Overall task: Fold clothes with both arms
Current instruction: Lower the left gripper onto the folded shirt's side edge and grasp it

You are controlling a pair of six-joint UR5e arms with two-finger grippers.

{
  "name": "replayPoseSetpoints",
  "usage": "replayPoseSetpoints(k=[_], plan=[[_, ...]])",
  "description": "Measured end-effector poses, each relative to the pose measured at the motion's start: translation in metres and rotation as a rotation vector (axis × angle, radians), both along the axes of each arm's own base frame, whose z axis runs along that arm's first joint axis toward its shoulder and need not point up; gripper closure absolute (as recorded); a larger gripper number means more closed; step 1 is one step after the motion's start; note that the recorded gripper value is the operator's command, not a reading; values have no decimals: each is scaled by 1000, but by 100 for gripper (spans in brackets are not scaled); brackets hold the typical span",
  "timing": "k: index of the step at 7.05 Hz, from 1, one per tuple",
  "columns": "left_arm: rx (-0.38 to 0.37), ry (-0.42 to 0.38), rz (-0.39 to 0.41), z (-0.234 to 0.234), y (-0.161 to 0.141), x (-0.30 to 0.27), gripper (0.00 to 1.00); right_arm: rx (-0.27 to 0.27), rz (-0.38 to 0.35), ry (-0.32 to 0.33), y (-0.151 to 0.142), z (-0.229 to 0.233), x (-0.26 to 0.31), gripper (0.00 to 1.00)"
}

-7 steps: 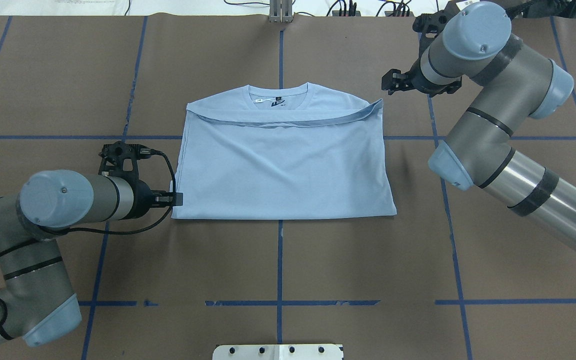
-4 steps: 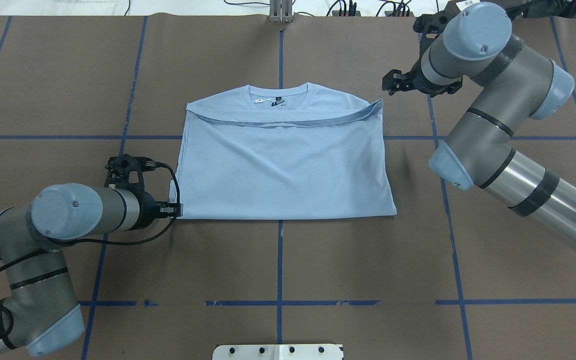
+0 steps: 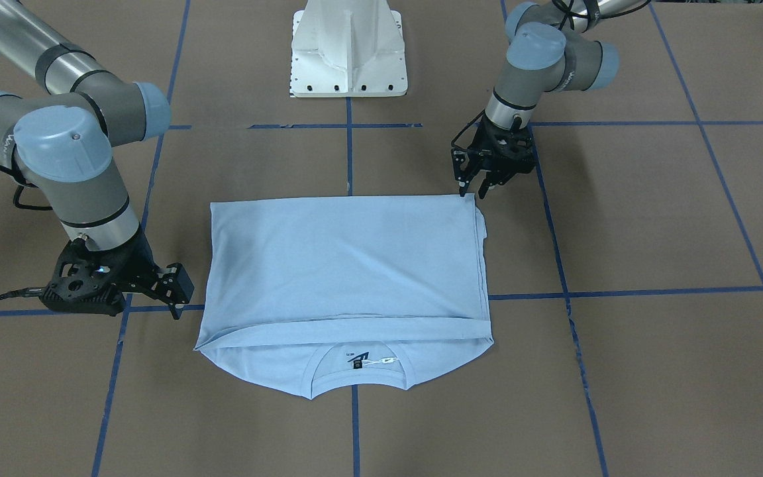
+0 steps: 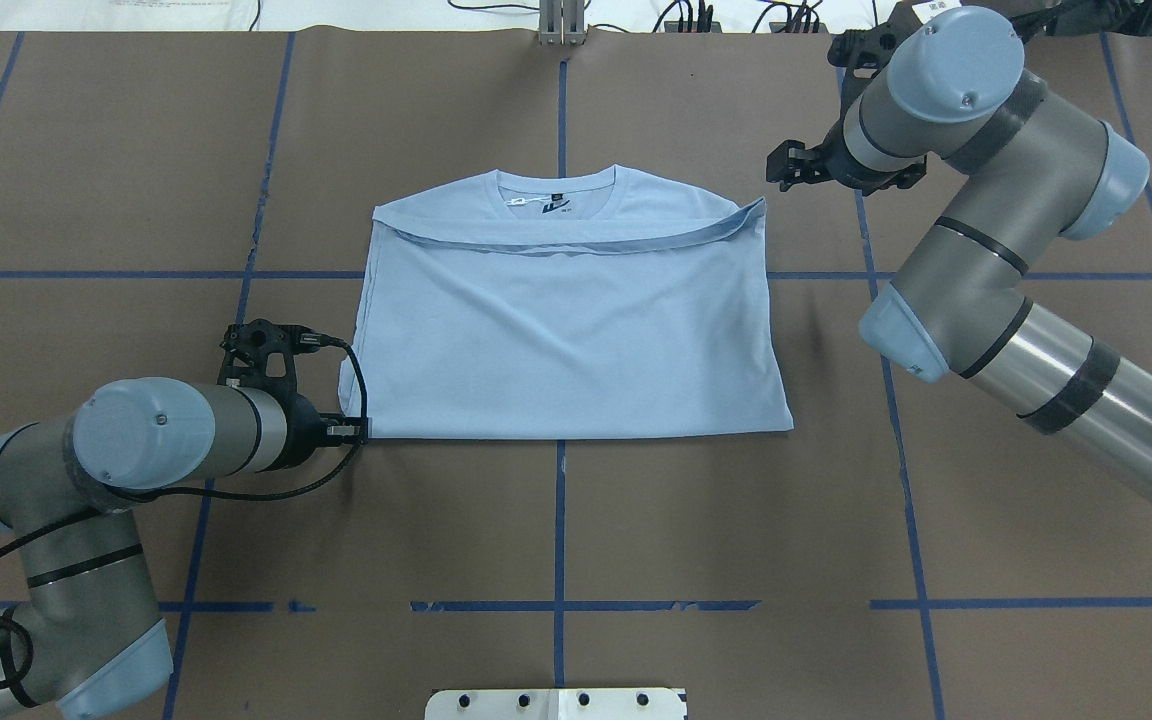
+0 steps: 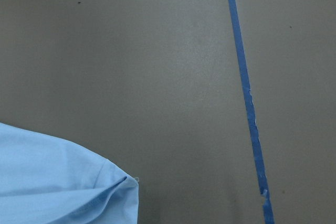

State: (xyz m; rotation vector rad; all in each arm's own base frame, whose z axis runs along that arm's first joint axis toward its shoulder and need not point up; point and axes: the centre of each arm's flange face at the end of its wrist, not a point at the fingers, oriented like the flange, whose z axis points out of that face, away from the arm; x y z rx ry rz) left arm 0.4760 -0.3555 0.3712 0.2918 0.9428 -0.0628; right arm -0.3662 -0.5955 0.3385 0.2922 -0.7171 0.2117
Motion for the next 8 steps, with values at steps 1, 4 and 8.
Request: replayPoseSetpoints(k=[1,4,8], plan=[[0,0,1,0,1,1,84,0,0,0,0,0,0,0],[0,-1,1,1,1,1,100,1,2,-2,1,0,1,0],[29,-29,-10,10,-10,-14,100,2,2,-3,1,-1,1,0]])
